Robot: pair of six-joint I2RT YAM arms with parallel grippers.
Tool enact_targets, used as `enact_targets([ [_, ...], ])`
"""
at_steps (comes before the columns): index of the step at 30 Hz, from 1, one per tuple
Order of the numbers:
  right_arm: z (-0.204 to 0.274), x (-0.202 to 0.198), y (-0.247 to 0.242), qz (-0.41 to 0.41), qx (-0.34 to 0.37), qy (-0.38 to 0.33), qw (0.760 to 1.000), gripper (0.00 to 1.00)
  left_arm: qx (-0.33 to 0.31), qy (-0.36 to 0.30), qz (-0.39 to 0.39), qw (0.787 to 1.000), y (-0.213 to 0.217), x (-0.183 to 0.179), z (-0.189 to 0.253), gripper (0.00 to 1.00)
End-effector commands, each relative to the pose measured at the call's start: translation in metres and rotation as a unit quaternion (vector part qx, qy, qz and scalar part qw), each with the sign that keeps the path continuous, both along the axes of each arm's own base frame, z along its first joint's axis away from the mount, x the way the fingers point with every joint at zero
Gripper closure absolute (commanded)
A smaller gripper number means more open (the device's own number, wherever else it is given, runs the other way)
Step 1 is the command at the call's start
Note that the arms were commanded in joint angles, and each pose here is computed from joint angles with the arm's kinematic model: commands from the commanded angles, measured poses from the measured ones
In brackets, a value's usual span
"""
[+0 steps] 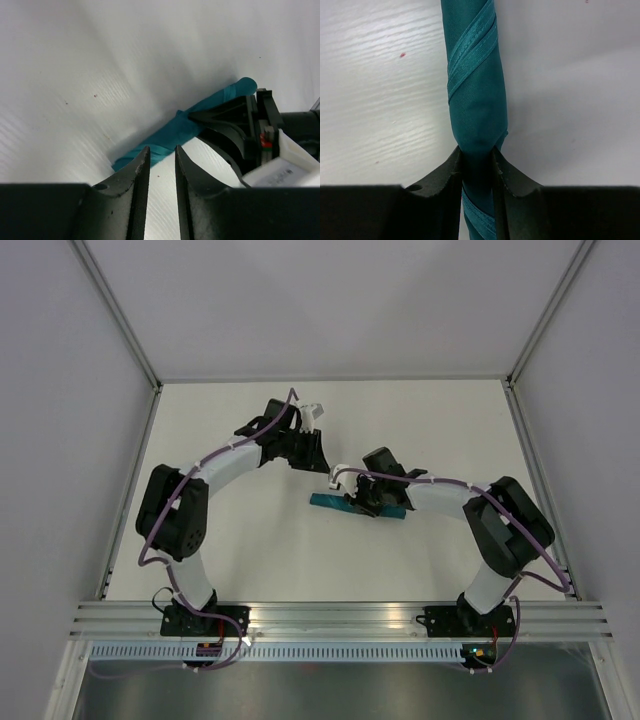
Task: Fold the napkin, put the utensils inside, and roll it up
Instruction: Roll the napkin with the utensil
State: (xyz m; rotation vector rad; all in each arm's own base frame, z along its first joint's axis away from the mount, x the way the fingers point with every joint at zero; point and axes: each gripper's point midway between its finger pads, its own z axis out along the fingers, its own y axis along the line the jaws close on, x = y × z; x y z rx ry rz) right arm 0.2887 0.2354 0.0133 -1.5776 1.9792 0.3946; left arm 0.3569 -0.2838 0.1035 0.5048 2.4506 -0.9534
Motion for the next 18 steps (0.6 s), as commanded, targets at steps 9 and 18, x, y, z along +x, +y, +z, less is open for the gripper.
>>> enact_targets([
  [9,-0.054,0.01,-0.033,-0.193,-0.104,0.119,0.968,0.78,-0.003,-0.051,0.1,0.994,0.032,-0.02,0.061,0.69],
  [18,-0.055,0.055,0.001,-0.284,-0.069,0.161,0.943,0.78,-0.038,-0.114,0.1,0.988,0.051,-0.055,0.12,0.66],
])
